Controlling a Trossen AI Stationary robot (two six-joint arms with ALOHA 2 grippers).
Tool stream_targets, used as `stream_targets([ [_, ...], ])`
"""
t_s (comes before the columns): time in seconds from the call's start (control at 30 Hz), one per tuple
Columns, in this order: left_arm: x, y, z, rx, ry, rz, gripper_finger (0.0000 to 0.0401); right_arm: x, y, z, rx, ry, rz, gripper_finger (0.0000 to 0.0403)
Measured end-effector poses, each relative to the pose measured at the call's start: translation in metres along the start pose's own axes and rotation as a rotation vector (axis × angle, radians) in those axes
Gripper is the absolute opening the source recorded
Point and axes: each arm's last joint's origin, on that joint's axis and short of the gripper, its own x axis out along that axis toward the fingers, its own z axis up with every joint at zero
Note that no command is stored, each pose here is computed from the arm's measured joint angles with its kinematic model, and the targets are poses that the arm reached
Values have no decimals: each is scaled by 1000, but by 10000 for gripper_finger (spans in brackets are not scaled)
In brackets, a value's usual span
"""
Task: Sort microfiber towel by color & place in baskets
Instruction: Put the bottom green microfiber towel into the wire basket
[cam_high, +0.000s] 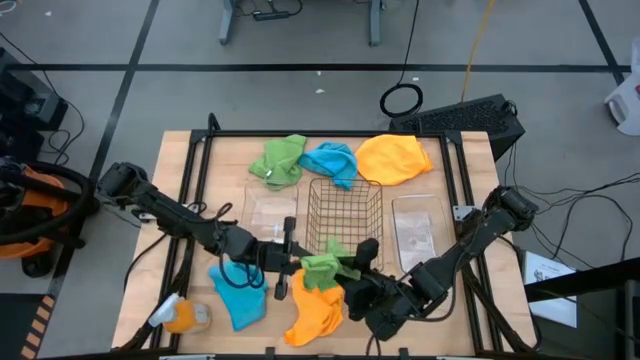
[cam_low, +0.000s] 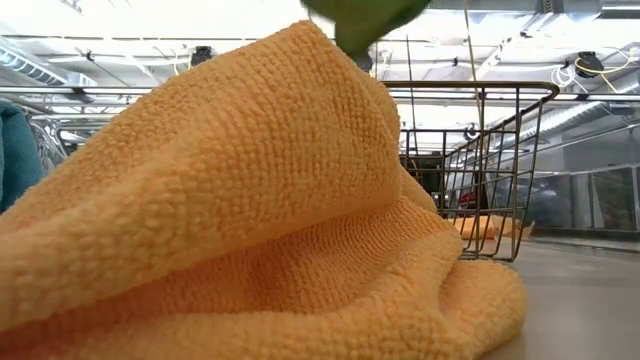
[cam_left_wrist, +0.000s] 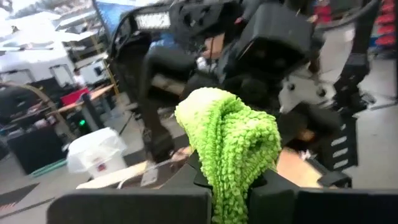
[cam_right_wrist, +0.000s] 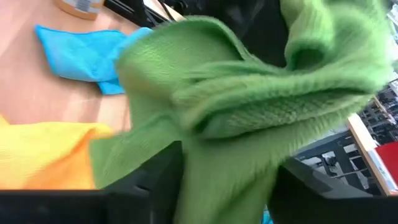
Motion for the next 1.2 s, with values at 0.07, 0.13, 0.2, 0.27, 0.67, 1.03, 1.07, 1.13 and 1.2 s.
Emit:
stream_targets([
  [0.07, -6, 4, 5, -1, 12, 5, 12, -7, 0, -1, 14, -1, 10, 212],
  [0.13, -12, 8, 12, -21, 7, 8, 12, -15, -1, -3, 26, 9, 21, 222],
  [0.2, -18, 12, 18, -30, 14, 4, 11, -21, -2, -6, 51, 25, 25, 228],
  [0.27, -23, 15, 23, -50, 10, 6, 11, -26, -4, -10, 64, 48, 28, 230],
  [0.67, -41, 31, 40, -64, -23, 32, 10, -36, -6, -24, 105, 128, 20, 208],
  [1.03, -37, 66, 42, -51, -127, 120, 10, -27, -10, -25, 258, 138, -34, 202],
  [1.07, -36, 68, 42, -50, -147, 111, 10, -25, -9, -25, 266, 134, -58, 205],
  [1.13, -36, 72, 44, -47, -191, 85, 10, -18, -7, -27, 286, 118, -132, 212],
  [1.2, -37, 76, 46, -44, -226, 65, 10, -9, -5, -26, 321, 89, -209, 220],
])
